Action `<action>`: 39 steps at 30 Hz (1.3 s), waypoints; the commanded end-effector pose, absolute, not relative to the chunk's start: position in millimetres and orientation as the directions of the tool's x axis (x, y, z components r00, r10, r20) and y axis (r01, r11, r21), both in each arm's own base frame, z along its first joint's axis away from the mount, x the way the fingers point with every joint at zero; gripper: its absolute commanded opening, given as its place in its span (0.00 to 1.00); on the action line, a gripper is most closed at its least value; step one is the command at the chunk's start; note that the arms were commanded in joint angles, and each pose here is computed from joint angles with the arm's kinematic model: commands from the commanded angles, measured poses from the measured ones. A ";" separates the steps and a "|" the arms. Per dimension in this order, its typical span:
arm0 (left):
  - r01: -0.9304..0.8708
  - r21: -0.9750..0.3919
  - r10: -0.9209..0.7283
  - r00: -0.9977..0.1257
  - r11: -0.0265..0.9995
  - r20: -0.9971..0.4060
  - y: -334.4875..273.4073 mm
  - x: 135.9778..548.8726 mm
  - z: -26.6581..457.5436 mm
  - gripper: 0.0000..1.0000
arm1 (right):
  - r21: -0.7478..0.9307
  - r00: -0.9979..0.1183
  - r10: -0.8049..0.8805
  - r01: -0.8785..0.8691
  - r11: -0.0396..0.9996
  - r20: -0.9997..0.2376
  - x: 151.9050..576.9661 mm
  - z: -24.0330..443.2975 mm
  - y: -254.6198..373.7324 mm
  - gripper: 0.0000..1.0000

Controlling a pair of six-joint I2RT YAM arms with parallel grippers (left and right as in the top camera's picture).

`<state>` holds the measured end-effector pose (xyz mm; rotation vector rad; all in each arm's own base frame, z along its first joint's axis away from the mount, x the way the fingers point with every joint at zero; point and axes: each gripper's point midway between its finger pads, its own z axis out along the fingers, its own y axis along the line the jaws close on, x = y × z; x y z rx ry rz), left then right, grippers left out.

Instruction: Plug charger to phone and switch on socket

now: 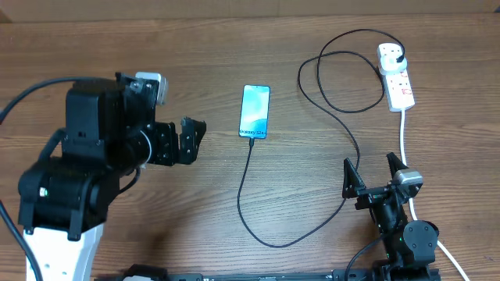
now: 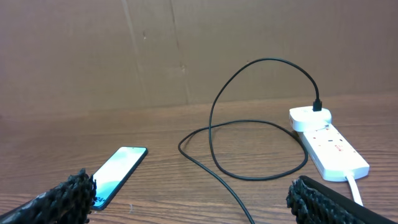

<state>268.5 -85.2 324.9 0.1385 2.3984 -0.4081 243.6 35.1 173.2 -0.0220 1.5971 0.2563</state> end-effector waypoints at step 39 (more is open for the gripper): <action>0.354 -0.230 -0.141 -0.259 0.906 -0.955 -86.1 253.4 269.2 1.00 | 0.149 -0.044 0.143 -0.177 0.973 -0.989 243.5 171.2 36.6 1.00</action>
